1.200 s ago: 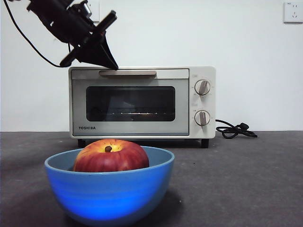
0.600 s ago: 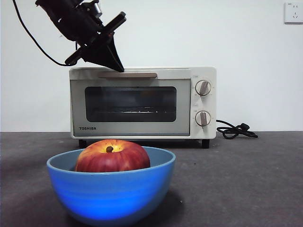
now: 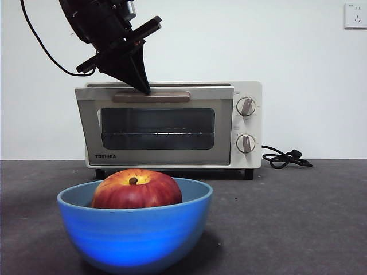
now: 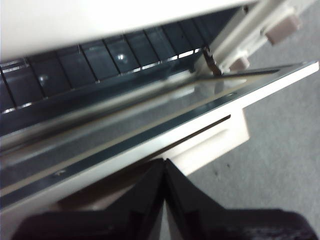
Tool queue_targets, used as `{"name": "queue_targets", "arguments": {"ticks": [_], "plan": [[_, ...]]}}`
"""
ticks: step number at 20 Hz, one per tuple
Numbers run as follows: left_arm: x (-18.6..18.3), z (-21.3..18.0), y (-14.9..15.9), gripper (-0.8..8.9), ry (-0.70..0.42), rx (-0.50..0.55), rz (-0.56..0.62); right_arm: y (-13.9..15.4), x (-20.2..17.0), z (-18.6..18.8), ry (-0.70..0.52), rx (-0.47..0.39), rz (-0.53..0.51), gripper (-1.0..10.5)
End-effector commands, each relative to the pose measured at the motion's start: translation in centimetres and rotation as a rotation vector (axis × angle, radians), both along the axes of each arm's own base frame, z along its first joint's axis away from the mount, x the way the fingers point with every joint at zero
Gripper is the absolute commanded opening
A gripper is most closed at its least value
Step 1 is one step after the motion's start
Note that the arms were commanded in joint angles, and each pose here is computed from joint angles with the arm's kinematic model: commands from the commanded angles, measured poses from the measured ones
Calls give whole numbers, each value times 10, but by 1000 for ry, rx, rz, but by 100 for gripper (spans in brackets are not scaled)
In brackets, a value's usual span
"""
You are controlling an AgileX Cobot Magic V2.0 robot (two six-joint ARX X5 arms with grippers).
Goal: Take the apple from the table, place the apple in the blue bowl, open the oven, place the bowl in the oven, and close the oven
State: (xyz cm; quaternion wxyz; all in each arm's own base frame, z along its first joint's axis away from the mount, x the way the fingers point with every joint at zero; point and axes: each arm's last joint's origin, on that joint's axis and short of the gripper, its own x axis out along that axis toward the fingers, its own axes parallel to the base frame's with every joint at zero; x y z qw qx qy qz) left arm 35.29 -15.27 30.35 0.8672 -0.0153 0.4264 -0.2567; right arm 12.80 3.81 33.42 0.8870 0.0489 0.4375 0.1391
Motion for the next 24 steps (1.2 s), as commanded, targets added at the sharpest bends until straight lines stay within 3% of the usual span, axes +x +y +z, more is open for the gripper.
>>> {"name": "queue_targets", "arguments": {"ticks": [1,5,18,24], "plan": [[-2,-31,5,-6,60,83,20,0,1,-2,4,4,-5,-11],[-19,-38,12,-6,37,74,21,0,1,-2,-5,6,-5,-11],[-43,-86,9,-6,122,86,11,1,6,0,-46,-2,-12,-11],[-50,-99,10,-6,150,106,-6,4,15,-5,-10,-11,-12,-11]]}}
